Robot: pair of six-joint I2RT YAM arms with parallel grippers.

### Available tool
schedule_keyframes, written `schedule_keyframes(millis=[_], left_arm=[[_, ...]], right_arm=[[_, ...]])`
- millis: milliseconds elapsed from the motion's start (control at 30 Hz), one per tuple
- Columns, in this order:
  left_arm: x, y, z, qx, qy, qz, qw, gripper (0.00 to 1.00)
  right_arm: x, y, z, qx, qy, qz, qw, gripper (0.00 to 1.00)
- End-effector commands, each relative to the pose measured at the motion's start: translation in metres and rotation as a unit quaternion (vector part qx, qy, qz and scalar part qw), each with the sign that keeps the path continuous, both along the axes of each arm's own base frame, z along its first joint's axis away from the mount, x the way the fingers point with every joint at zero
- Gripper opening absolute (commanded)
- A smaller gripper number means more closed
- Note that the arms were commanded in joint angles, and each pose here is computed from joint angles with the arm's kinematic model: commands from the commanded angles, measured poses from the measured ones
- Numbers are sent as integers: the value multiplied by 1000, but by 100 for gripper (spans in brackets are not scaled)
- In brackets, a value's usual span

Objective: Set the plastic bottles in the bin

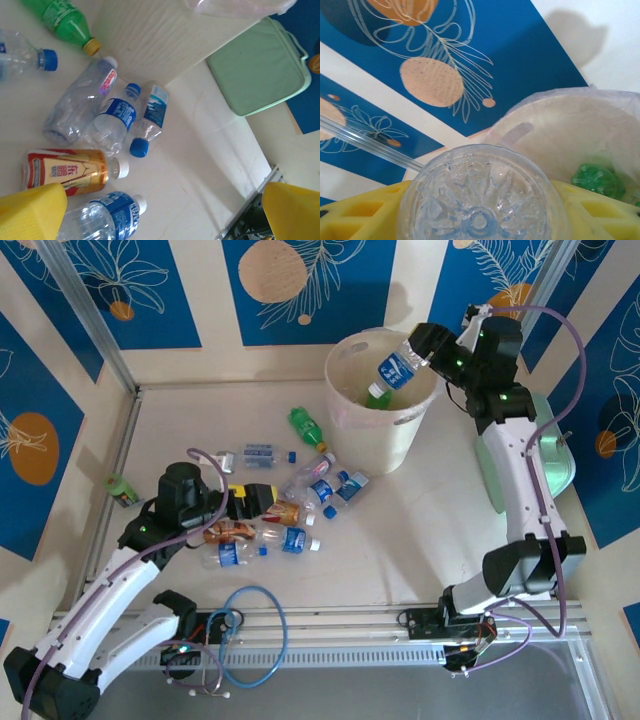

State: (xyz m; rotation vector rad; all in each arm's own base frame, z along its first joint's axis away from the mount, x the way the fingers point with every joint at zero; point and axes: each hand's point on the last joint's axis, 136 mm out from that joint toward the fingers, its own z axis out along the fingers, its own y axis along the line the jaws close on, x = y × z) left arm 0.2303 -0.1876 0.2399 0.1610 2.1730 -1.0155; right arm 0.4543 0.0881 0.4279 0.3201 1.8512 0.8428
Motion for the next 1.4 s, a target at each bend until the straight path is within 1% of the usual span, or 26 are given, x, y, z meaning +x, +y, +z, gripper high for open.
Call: schedule_keyframes(millis=[0,67,133,233,333,433,533,633,700,767,833,900,1033,1133,1233,1267,1367], left_arm=[[-1,6,-10,12,13,20,1000,100],[0,6,-10,11,14,21,1000,100],[0,6,-10,12,16,21,1000,100],[1,6,-9,15,16,23,999,100],[4,12,-14,31,21,39,999,100],[5,18,-22,51,35,51,997,100],[5,27,-30,78,49,70,993,100],[7,46,-39,118,62,112,985,100],[5,70,-47,158,81,167,970,99],[1,86,-52,180,97,201,958,99],[-6,95,-58,185,115,222,950,99],[-15,102,-67,190,144,239,941,99],[-32,119,-78,203,188,279,920,100],[-43,129,-80,195,205,310,908,100],[-55,131,-83,165,234,331,899,100],[-62,129,-86,146,256,340,893,100],[-80,120,-101,63,316,364,874,100]], right_arm=[[10,-4,1,-12,-5,-8,1000,68],[13,-4,-4,-16,1,-6,1000,73],[14,-2,-5,-16,2,-1,1000,76],[12,-1,-2,-15,0,2,1000,83],[5,-1,7,-11,-5,2,1000,85],[-10,5,17,-7,-15,15,1000,85],[-36,20,26,-18,-30,36,999,85],[-71,39,26,-39,-41,62,996,84],[-100,55,22,-54,-46,87,994,84],[-128,70,16,-64,-50,113,990,84],[-158,86,7,-73,-53,141,986,84],[-180,99,-6,-81,-48,162,982,84],[-211,122,-34,-97,-30,197,975,84],[-225,139,-55,-107,-15,217,970,83],[-234,154,-73,-124,0,233,965,83],[-236,157,-78,-130,4,235,963,83],[-237,162,-86,-139,10,238,961,83]])
